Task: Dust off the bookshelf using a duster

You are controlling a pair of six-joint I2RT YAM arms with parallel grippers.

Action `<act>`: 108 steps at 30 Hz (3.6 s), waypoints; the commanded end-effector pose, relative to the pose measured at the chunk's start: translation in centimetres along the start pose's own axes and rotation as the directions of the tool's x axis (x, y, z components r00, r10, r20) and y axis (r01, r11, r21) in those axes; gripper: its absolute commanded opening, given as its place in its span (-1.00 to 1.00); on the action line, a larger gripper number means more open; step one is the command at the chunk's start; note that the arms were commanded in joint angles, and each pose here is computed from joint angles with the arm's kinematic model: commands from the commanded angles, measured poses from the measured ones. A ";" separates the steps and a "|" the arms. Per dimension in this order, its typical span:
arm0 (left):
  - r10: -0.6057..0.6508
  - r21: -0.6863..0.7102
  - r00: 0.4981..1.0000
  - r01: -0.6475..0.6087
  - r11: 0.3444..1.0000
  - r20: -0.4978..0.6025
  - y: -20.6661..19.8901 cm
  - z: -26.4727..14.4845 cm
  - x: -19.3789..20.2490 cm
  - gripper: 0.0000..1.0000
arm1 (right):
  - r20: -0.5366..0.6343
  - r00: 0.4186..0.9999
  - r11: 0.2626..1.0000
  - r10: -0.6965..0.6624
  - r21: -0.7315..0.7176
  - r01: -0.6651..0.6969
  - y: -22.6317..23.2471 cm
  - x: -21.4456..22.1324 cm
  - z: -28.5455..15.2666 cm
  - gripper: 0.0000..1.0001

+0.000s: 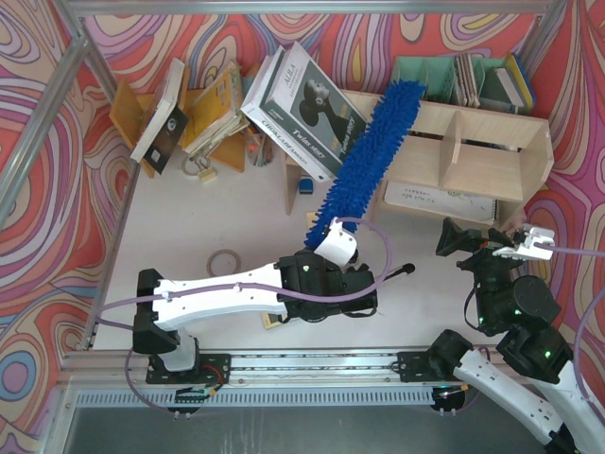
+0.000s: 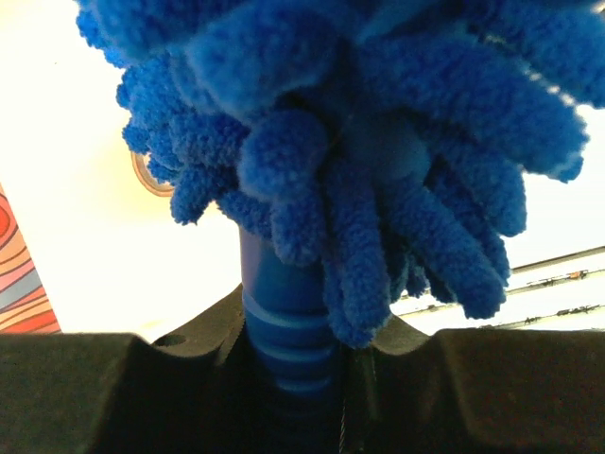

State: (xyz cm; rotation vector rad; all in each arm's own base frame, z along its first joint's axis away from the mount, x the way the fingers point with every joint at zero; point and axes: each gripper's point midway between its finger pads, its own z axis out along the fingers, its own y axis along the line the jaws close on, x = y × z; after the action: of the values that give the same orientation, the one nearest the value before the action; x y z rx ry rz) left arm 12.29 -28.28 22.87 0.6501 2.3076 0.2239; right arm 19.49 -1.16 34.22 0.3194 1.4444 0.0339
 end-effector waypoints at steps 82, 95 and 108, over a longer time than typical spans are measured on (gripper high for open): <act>-0.069 0.240 0.957 -0.001 0.971 0.282 -4.9 -3.4 -3.4 -1.00 | -0.040 0.978 0.979 0.203 -0.024 -0.204 4.4 -8.8 1.3 0.97; 0.057 0.333 0.954 -0.159 0.929 0.295 -11.9 -3.5 -7.7 -1.00 | 0.031 0.954 0.954 0.297 -0.059 -0.295 5.8 -14.8 1.7 0.89; 0.202 0.327 0.974 -0.225 0.918 0.105 -14.5 1.8 -3.9 -1.00 | 0.041 0.952 0.953 0.303 -0.020 -0.303 5.4 -14.4 2.0 0.87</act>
State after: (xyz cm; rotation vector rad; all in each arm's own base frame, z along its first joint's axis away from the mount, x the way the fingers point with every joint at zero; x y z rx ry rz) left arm 10.70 -43.25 19.74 1.0323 2.2009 -0.1083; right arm 20.20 0.52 49.92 0.5009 1.3449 0.2861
